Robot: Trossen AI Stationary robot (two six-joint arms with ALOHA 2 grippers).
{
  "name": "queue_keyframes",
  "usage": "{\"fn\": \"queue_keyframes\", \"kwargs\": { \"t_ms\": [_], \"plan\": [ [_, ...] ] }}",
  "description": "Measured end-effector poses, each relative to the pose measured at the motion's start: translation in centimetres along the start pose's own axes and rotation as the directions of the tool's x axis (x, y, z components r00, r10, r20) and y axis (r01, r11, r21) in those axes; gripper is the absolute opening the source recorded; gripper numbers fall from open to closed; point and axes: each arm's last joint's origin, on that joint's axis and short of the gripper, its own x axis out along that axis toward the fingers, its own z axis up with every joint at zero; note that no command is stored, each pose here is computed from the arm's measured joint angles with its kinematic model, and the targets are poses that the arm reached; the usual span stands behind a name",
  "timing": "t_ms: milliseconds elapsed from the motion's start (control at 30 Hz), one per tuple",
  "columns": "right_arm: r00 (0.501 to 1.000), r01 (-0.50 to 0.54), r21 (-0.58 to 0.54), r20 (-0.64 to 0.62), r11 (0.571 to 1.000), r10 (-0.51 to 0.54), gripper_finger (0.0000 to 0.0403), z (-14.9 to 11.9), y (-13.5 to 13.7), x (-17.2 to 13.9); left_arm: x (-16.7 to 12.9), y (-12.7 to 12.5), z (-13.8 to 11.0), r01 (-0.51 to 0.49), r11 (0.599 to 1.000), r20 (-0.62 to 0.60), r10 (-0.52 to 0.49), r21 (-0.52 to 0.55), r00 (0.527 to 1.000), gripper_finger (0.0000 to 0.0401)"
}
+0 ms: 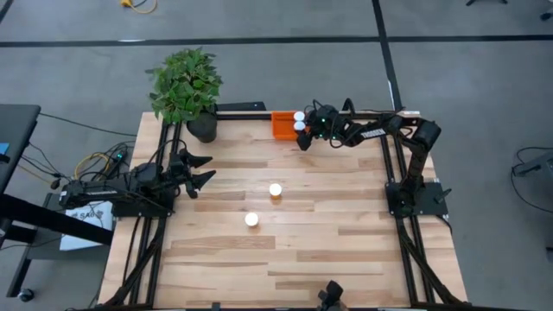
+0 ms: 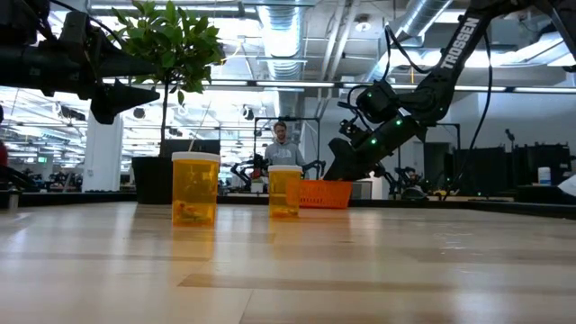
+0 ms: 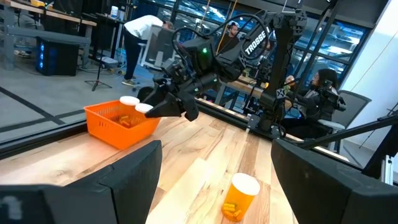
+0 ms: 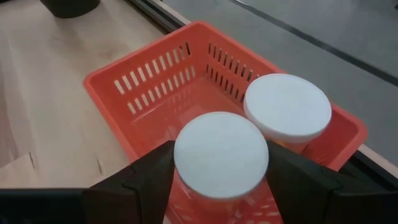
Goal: Pick and place pill bottles into a basket
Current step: Put the orange pill bottle into the orange bin
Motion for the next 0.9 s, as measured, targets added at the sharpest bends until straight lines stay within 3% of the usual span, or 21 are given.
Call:
{"fn": "queue_keyframes", "kwargs": {
  "t_ms": [900],
  "plan": [
    [0.999,0.005,-0.040,-0.051,0.999,-0.007,0.0232,0.6,0.7,-1.4,0.0,0.0,0.0,0.000,1.000,0.000,0.000,0.000,1.000,0.0293]
  ]
}}
